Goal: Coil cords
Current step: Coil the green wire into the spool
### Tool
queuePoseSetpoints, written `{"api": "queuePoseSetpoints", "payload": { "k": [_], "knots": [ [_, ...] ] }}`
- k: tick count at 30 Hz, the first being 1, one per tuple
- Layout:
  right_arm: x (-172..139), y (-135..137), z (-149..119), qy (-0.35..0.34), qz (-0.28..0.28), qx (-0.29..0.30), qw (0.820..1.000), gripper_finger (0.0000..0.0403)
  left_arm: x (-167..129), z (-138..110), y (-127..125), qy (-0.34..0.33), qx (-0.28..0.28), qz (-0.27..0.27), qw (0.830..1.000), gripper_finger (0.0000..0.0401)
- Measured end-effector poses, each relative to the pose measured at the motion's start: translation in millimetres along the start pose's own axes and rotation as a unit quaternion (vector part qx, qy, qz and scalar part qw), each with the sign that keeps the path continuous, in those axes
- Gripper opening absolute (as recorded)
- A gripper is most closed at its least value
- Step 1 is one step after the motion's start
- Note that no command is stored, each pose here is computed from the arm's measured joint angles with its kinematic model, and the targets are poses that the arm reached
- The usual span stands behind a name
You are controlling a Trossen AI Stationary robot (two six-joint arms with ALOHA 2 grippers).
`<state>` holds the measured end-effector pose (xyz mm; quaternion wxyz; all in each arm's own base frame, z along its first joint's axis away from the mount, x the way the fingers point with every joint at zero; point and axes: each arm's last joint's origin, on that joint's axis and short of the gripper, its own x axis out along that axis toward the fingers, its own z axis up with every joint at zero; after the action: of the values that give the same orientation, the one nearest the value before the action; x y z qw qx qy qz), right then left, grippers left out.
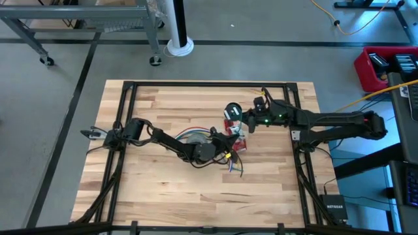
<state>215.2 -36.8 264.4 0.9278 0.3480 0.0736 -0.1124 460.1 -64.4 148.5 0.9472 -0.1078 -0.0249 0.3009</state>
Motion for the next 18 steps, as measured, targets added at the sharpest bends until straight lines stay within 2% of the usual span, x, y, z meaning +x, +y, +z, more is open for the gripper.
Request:
{"api": "queuePoseSetpoints", "payload": {
  "k": [6, 13, 18],
  "knots": [
    [-21, -1, -1, 0.025, -0.021, 0.0, 0.999, 0.0003, 1, -2, 1, 0.007, -0.017, 0.004, 1.0, 0.0],
    [-43, 0, -1, 0.038, -0.032, 0.001, 0.999, 0.0003, 1, -2, 2, 0.014, -0.01, 0.006, 1.0, 0.0],
    [-55, 0, -1, 0.042, -0.035, 0.002, 0.998, 0.0003, -3, 6, 7, 0.037, 0.005, 0.014, 0.999, 0.0]
  ]
}}
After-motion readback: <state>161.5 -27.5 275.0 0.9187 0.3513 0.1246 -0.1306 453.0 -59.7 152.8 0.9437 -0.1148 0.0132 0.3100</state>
